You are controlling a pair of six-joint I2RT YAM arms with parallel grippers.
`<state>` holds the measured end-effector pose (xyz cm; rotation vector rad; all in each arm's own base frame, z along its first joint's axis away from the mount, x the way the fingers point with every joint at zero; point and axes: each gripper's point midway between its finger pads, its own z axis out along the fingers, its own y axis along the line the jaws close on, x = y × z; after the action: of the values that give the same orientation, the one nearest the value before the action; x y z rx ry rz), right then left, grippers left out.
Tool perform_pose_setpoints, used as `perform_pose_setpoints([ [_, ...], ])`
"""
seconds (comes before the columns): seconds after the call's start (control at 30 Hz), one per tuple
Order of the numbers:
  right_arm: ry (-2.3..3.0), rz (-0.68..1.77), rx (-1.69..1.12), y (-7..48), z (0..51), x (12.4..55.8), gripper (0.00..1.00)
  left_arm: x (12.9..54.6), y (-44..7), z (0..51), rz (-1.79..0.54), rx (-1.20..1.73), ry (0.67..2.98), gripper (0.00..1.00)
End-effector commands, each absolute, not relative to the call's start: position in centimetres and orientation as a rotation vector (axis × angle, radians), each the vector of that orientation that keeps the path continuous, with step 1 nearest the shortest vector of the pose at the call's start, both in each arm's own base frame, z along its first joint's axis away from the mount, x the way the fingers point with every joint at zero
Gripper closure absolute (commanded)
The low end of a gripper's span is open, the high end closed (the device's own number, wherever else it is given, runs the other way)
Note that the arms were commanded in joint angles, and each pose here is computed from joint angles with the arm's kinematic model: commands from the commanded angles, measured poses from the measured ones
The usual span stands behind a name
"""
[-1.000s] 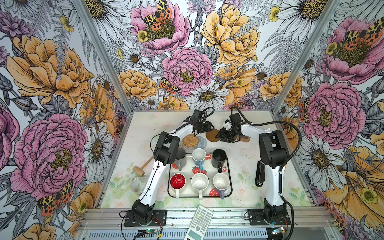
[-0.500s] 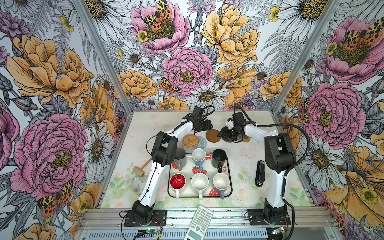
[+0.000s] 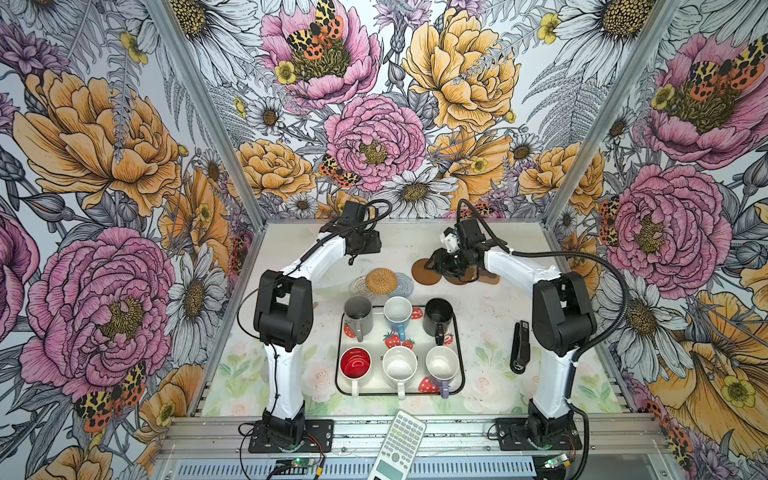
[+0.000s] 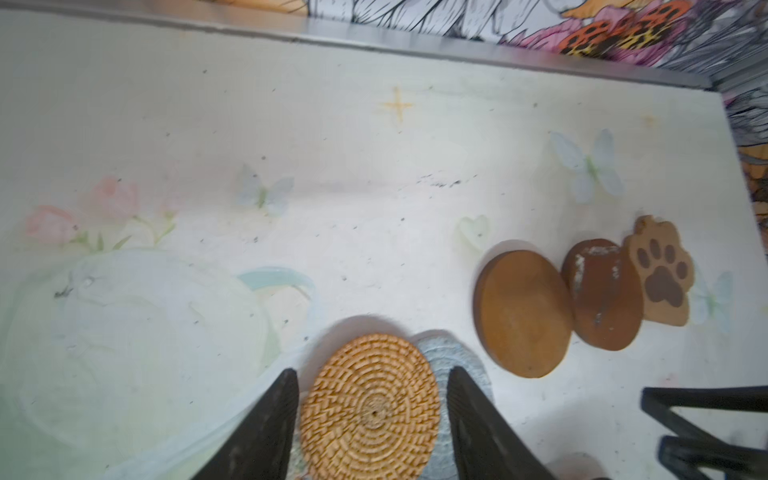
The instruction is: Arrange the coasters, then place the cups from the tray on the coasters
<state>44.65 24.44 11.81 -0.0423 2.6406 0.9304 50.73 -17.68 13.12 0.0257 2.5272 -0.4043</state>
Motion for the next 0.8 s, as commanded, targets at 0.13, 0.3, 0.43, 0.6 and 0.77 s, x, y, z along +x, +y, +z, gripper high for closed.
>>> perform_pose_setpoints([
  [0.13,2.684,1.062,-0.125,29.9,8.8,45.6,0.5,46.8,-16.9,8.6,-0.392,0.054,2.671,0.43],
  [0.3,2.708,1.082,-0.116,31.1,7.2,46.1,0.5,46.5,-17.3,7.2,-0.428,0.042,2.704,0.43],
  [0.43,2.725,1.088,-0.103,31.5,6.2,46.4,0.5,46.5,-17.8,6.5,-0.501,0.025,2.708,0.43],
  [0.6,2.743,1.112,-0.097,32.2,5.2,46.4,0.53,46.2,-17.7,5.1,-0.519,-0.008,2.73,0.43],
  [0.77,2.749,1.132,-0.095,32.9,4.7,46.6,0.54,46.1,-18.0,4.2,-0.604,-0.049,2.727,0.44],
])
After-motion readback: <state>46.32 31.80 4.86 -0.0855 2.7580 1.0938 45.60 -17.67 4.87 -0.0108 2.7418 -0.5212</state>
